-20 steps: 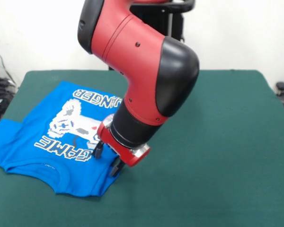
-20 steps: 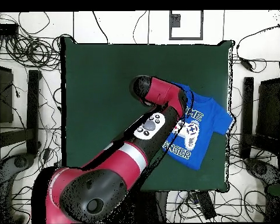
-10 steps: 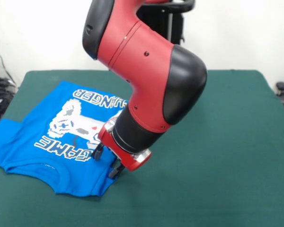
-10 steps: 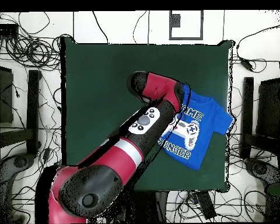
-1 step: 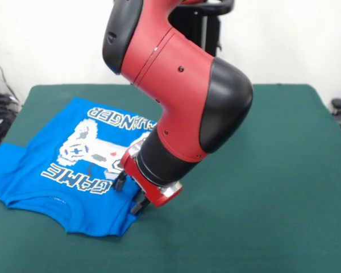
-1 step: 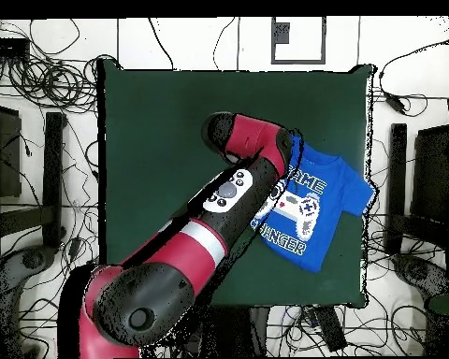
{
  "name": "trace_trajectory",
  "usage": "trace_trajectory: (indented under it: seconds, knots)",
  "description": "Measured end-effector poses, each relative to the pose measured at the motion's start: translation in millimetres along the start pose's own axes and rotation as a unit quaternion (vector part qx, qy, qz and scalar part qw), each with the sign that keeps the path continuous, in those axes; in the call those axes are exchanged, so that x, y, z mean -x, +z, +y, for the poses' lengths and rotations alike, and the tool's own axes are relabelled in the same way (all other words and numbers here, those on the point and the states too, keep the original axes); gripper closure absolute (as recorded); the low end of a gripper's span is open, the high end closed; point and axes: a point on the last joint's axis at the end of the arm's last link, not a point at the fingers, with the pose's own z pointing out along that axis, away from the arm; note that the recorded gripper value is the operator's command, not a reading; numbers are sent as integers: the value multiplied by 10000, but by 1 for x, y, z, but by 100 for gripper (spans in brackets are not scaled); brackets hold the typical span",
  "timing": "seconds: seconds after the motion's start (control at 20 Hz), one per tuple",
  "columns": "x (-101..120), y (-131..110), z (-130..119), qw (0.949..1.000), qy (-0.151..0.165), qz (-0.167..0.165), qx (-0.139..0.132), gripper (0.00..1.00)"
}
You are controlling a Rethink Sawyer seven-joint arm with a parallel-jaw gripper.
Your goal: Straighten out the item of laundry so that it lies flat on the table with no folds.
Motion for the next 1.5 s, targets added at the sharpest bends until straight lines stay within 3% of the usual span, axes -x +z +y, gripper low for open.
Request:
trace_trajectory:
  seconds: [0.35, 1.5]
  knots:
    - [0, 0, 1, 9999, 131, 14, -4, 0]
    - [0, -2, 4, 9999, 107, 75, -1, 0]
